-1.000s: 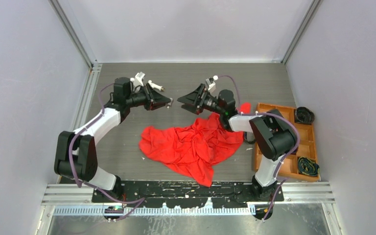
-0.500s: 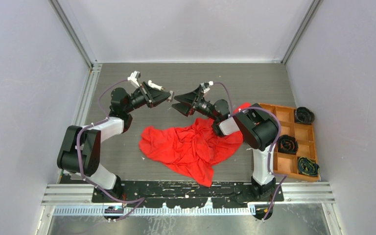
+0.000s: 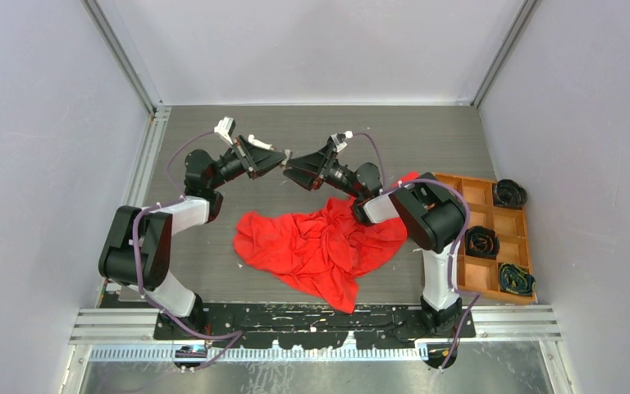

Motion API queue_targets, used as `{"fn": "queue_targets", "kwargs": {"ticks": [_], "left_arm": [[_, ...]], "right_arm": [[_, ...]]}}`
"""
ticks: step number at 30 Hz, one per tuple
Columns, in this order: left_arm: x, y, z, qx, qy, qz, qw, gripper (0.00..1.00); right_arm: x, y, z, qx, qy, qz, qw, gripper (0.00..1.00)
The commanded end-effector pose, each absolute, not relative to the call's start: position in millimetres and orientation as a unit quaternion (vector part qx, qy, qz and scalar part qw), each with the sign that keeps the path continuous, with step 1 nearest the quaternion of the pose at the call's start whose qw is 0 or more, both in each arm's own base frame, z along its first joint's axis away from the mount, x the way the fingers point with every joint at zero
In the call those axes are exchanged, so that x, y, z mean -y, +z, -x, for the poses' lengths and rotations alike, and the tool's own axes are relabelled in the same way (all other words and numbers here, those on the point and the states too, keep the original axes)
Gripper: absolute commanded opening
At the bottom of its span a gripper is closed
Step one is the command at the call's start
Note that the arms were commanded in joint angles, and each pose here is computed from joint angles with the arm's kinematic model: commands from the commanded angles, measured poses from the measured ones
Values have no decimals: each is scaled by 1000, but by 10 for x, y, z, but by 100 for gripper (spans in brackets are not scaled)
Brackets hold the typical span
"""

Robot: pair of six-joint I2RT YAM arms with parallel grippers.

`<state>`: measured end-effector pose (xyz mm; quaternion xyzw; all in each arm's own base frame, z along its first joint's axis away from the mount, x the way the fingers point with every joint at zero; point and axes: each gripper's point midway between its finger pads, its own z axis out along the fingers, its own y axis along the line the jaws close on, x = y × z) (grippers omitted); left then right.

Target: Install the water faucets

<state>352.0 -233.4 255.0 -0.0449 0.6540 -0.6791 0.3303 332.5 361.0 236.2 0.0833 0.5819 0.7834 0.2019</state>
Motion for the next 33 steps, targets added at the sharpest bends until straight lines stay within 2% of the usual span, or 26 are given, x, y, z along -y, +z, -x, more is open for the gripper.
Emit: {"fn": "queue_targets", "kwargs": {"ticks": [1,10,17,20,22,25,27,30,31,33], "left_arm": [[2351,2740,-3448,-631,-690,9,354,0],[2337,2703,-3400,-642,-680,8,355,0],[2329,2715,-3397,-647,-672,7,360,0],[2326,2701,-3401,-652,-667,9,361,0],[2324,2703,-3404,-652,-667,10,360,0],[2332,2694,-3402,-654,-668,11,354,0],[2331,2657,-3403,-661,-665,19,346,3],[2318,2635,-3383,-674,-657,19,337,54],[2309,2627,-3375,-680,-653,18,333,67],[2276,2637,-3342,-693,-644,11,324,81]], "right_arm": [[-3601,2861,-3157,-516,818,0,253,62],[-3658,2880,-3133,-519,816,12,254,50],[-3689,2849,-3143,-526,813,13,250,32],[-3691,2845,-3119,-529,812,17,248,29],[-3691,2831,-3108,-532,809,19,250,23],[-3693,2805,-3107,-537,806,17,248,3],[-3688,2813,-3094,-536,807,21,249,1],[-3666,2832,-3049,-536,805,37,252,1],[-3652,2843,-3025,-535,805,46,254,0],[-3613,2828,-2983,-539,802,70,249,0]]}}
